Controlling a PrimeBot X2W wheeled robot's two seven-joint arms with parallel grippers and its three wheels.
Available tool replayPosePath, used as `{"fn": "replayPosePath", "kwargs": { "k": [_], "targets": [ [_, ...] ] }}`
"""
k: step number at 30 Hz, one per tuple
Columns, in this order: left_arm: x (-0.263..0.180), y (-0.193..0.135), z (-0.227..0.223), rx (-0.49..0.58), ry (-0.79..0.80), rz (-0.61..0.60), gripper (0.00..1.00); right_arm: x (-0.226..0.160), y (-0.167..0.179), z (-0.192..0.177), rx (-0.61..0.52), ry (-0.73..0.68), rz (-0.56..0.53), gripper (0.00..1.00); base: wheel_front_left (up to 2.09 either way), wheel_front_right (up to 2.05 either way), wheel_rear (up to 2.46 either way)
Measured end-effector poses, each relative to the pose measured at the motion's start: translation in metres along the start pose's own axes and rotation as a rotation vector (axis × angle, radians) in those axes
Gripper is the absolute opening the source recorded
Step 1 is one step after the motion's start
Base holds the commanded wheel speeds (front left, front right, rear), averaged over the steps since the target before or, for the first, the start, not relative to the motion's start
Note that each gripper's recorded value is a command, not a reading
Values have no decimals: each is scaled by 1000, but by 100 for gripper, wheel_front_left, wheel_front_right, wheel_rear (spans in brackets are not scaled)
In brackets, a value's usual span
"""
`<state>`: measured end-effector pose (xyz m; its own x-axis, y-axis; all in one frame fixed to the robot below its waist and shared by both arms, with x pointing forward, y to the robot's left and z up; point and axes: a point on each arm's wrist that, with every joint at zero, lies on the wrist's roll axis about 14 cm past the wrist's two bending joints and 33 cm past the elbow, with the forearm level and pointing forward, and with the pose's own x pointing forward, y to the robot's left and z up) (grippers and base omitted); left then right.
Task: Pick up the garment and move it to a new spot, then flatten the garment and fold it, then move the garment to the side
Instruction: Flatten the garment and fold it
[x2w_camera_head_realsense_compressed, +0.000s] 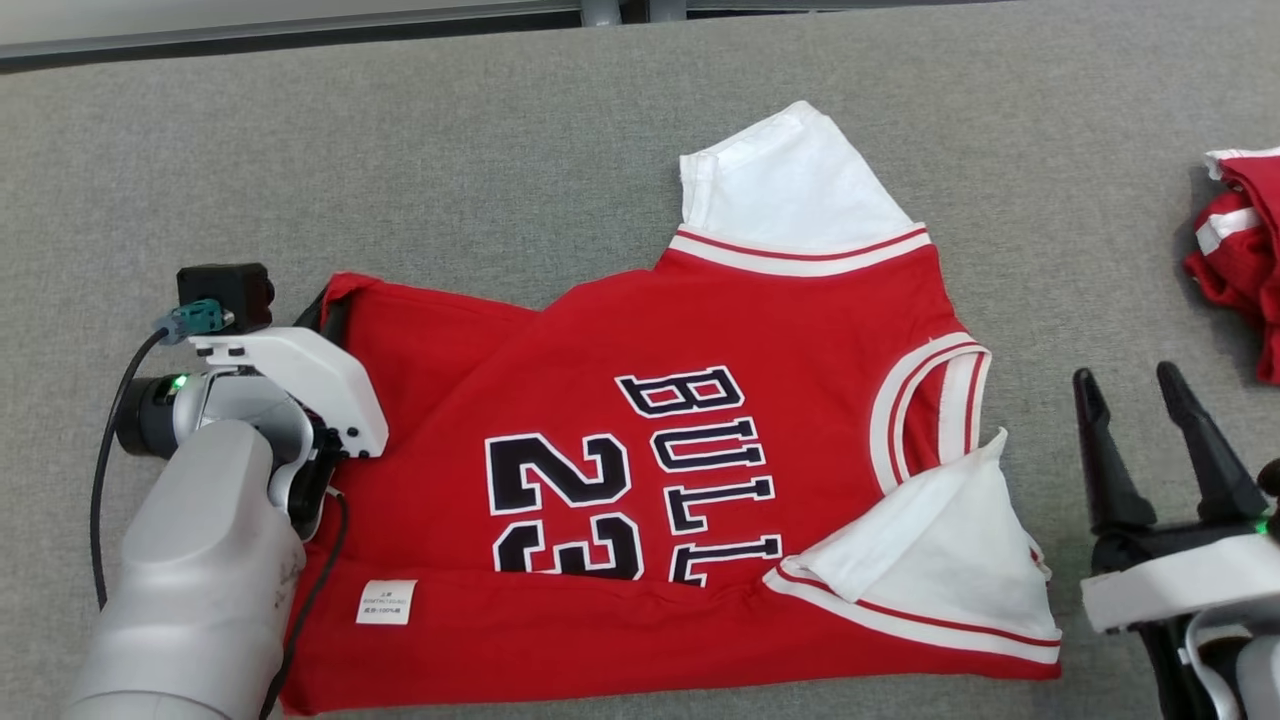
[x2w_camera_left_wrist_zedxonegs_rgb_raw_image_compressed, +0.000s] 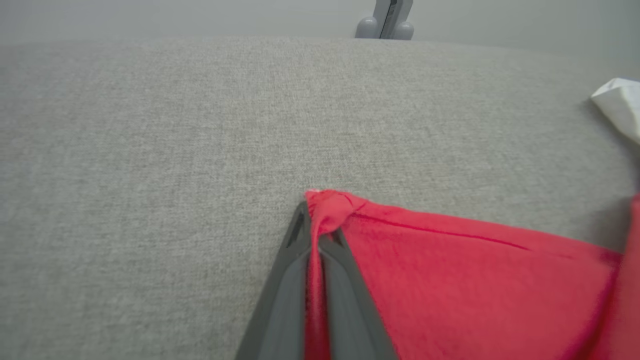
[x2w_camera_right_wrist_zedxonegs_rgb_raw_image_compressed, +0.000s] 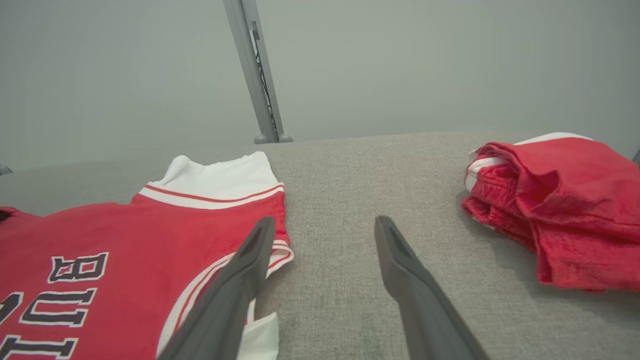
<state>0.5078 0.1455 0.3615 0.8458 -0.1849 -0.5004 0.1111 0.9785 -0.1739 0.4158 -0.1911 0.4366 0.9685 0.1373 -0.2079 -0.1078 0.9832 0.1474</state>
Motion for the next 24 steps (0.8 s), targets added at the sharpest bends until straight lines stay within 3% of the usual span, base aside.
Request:
{"fn": "replayPosePath", "kwargs": {
  "k": [8,13,19,24],
  "targets": [
    [20,-7,12,-17,-55,-25,0,73,-3,9,-29,-12,61,100,0,0,0],
    [25,1,14,-29,-79,-11,0,138,18,11,-51,9,155,100,0,0,0],
    [18,20,10,-61,-87,17,0,194,64,-14,-80,132,278,100,0,0,0],
    [14,17,9,-84,-89,-1,0,211,74,-40,-116,270,298,100,0,0,0]
  ]
}}
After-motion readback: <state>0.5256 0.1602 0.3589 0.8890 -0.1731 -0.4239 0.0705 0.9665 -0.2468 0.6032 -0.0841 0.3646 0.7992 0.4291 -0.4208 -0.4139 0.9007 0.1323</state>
